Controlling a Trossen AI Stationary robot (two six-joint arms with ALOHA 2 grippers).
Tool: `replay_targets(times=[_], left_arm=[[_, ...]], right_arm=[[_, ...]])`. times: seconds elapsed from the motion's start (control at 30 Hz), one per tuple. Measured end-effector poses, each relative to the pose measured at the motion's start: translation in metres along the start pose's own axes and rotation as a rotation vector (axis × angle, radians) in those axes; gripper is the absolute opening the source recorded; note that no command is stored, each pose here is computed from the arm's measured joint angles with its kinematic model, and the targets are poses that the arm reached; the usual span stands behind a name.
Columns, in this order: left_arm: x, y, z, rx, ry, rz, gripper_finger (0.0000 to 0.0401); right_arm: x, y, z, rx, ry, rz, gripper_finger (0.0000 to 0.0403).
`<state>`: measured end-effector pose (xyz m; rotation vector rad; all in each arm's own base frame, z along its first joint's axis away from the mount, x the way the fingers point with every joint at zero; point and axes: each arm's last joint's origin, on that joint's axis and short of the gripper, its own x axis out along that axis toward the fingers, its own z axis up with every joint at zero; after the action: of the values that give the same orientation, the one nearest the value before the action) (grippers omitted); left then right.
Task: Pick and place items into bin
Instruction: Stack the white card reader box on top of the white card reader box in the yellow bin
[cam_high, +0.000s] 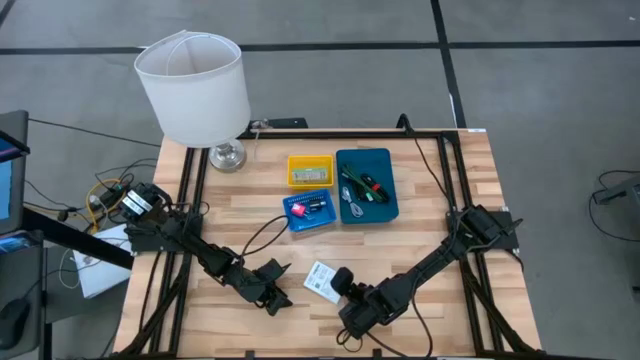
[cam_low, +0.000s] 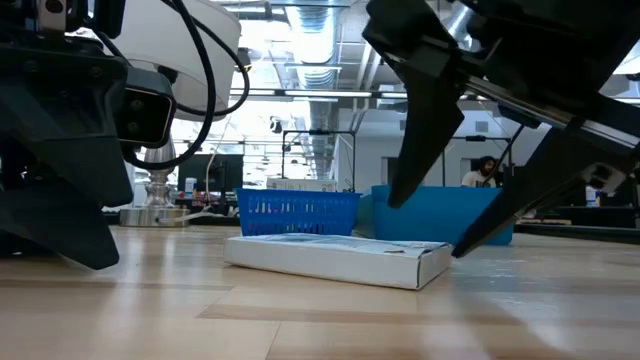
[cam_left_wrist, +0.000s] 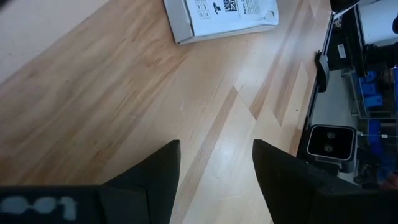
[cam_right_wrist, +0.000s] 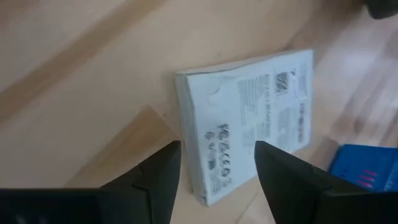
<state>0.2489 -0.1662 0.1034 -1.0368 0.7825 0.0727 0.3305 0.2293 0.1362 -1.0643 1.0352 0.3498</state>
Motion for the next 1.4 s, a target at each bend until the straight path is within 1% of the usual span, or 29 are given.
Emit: replay_targets(times=[0.13,0.37,0.5,0.63,0.73,0.8,0.87,0.93,1.03,1.07,1.23,1.3,1.4], left_arm=[[0.0,0.0,0.0,-0.003,0.001,-0.001,0.019],[0.0,0.0,0.0,-0.006,0.004,-0.002,0.019],[0.0,0.0,0.0,-0.007,0.005,-0.003,0.019],[0.0,-0.001,-0.001,-0.005,0.009,-0.005,0.019],[0.0,-0.002,-0.003,0.0,0.013,-0.006,0.019],[0.0,-0.002,-0.004,0.002,0.015,-0.006,0.019],[0.0,-0.002,-0.005,0.004,0.015,-0.004,0.019],[0.0,-0.002,-0.004,0.004,0.015,-0.004,0.019],[0.0,-0.002,-0.004,0.004,0.008,-0.002,0.019],[0.0,-0.002,-0.004,0.004,0.005,-0.002,0.019],[0.0,-0.002,-0.004,0.004,0.004,-0.002,0.019],[0.0,-0.002,-0.004,0.004,0.004,-0.002,0.019],[-0.001,-0.002,-0.004,0.004,0.003,-0.002,0.019]], right_arm=[[0.002,-0.001,-0.001,0.006,-0.019,0.052,0.0192],[0.009,-0.012,-0.007,-0.006,-0.009,0.055,0.0183],[0.021,-0.017,-0.01,0.01,-0.015,0.106,0.0179],[0.033,-0.009,-0.01,-0.046,-0.017,0.187,0.0174],[0.038,-0.003,-0.009,-0.057,0.001,0.185,0.0167],[0.039,-0.003,-0.009,-0.003,-0.003,0.188,0.0155],[0.04,-0.002,-0.008,0.059,-0.004,0.2,0.0132],[0.041,-0.003,-0.008,0.131,-0.006,0.209,0.0097],[0.045,-0.005,-0.006,0.241,-0.027,0.207,0.003],[0.046,-0.005,-0.006,0.269,-0.027,0.206,0.0018],[0.047,-0.005,-0.002,0.379,-0.05,0.197,0.0006],[0.046,-0.006,0.0,0.418,-0.038,0.183,0.0004],[0.043,-0.009,0.003,0.448,-0.022,0.162,0.0002]])
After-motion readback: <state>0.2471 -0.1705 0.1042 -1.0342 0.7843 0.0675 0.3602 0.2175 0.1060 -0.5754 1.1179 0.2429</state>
